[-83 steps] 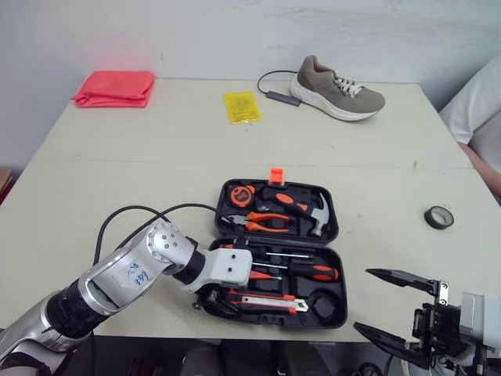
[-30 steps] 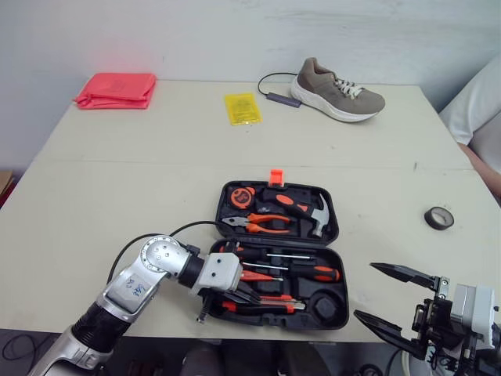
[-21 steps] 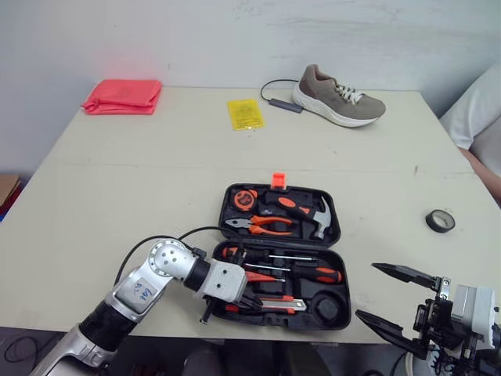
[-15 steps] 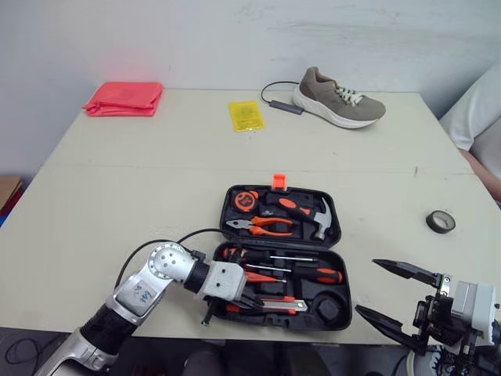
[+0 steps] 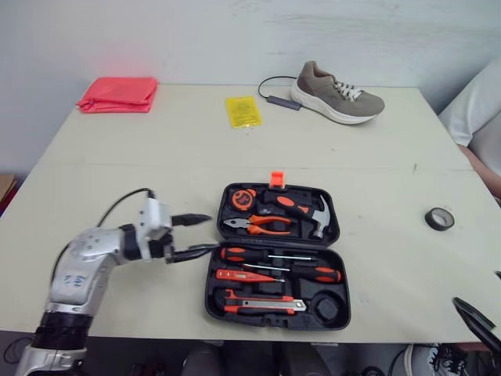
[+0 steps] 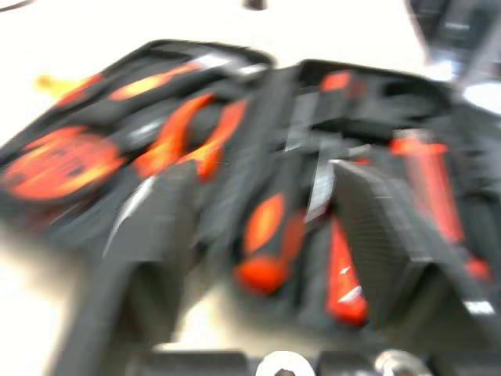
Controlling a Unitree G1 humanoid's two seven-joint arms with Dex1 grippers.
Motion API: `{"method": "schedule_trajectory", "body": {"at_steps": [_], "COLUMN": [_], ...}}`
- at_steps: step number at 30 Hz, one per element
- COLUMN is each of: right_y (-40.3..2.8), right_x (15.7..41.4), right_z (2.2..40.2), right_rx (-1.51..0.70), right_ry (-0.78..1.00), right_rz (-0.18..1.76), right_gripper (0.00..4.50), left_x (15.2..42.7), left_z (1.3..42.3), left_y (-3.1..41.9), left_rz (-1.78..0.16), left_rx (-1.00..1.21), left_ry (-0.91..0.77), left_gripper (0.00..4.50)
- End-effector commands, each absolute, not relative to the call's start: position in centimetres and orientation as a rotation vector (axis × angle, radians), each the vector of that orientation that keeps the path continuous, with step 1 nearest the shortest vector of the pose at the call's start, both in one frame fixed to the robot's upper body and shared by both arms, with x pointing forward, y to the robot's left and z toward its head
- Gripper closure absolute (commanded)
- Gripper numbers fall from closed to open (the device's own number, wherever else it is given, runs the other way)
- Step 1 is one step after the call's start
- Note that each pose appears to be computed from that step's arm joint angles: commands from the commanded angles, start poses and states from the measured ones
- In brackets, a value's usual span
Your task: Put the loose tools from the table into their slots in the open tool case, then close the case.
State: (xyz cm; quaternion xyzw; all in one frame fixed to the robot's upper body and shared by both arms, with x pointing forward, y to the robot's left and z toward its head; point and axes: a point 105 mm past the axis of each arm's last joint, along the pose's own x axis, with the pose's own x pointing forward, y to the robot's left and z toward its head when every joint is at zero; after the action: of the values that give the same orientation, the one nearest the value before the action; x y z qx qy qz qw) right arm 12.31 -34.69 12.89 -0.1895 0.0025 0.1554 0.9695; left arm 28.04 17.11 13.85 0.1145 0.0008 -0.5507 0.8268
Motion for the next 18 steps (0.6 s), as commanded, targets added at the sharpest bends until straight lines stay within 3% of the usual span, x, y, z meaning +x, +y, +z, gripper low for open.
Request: {"method": "schedule_trajectory", "body": {"at_steps": [1, 6, 10, 13, 18], "right_y": [-38.1, -41.6, -43.2, -43.6, -43.3], "right_x": [9.3, 5.0, 2.7, 3.0, 6.0], "right_z": [12.8, 10.7, 9.7, 9.8, 11.4], "right_rx": [-0.398, -0.371, -0.353, -0.332, -0.339], "right_ry": [0.001, 0.044, 0.040, -0.012, -0.108], "right_rz": [0.100, -0.170, -0.333, -0.385, -0.331], "right_gripper": [0.00, 0.00, 0.00, 0.00, 0.00], "left_x": [29.1, 27.9, 27.5, 27.5, 28.2], "left_z": [14.4, 12.6, 12.2, 12.2, 13.1], "left_y": [23.6, 32.0, 35.1, 35.3, 32.8], "left_rz": [-0.888, -0.615, -0.482, -0.463, -0.545], "left_rx": [0.280, 0.291, 0.290, 0.297, 0.267], "left_ry": [0.003, 0.101, 0.121, 0.103, 0.032], "left_gripper": [0.03, 0.03, 0.03, 0.03, 0.03]}}
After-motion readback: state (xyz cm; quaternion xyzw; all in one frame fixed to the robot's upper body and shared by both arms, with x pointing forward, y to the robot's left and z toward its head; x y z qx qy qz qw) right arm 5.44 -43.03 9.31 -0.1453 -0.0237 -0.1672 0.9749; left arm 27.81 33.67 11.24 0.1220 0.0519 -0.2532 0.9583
